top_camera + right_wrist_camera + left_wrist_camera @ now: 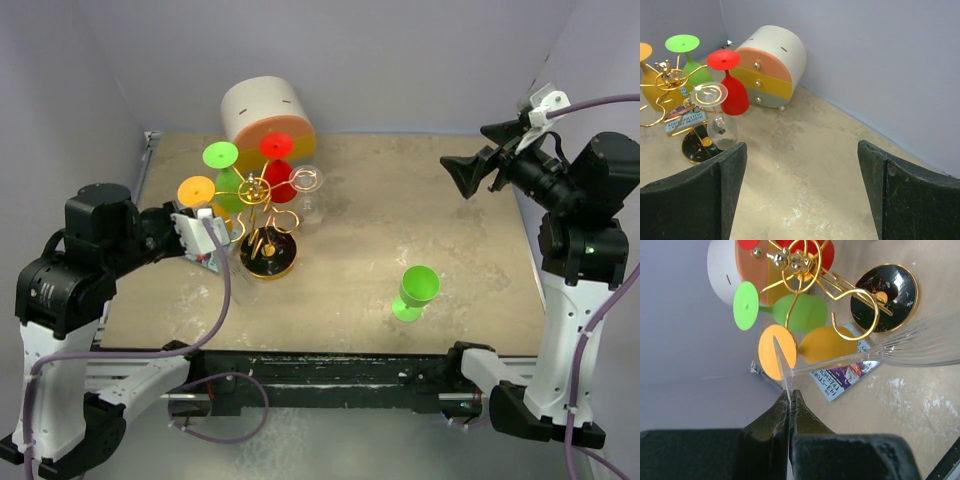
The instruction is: Place the wine glass upside down on the wine glass rack
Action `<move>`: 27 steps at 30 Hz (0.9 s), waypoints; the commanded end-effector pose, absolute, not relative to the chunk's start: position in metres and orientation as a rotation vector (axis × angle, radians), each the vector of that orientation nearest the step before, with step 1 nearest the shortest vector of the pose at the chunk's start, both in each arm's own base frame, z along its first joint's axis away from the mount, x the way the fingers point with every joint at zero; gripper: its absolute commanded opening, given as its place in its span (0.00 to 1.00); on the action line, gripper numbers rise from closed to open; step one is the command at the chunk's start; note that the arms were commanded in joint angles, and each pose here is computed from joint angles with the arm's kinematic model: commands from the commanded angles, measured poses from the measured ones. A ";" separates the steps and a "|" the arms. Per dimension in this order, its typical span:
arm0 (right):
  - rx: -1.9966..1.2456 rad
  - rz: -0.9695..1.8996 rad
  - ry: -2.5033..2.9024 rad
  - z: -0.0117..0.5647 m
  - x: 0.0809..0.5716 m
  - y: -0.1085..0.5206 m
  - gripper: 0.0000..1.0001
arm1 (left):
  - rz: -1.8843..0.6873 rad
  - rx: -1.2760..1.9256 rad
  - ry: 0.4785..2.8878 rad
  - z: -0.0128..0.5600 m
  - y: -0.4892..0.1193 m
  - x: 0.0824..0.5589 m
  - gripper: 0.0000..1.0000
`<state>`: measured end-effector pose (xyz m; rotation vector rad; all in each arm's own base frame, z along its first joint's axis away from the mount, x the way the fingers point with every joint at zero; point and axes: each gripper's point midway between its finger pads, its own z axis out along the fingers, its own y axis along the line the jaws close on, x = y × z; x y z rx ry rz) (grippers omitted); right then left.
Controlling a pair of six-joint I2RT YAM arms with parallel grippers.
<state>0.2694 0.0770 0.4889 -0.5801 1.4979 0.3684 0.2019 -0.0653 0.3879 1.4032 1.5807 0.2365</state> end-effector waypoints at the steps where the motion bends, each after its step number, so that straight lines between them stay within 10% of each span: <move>1: -0.596 0.340 1.441 0.501 0.266 0.077 0.93 | 0.321 1.477 1.546 0.388 -0.050 0.188 0.00; 27: -0.613 0.347 1.430 0.497 0.261 0.079 0.94 | 0.554 1.619 1.340 0.391 -0.055 0.252 0.00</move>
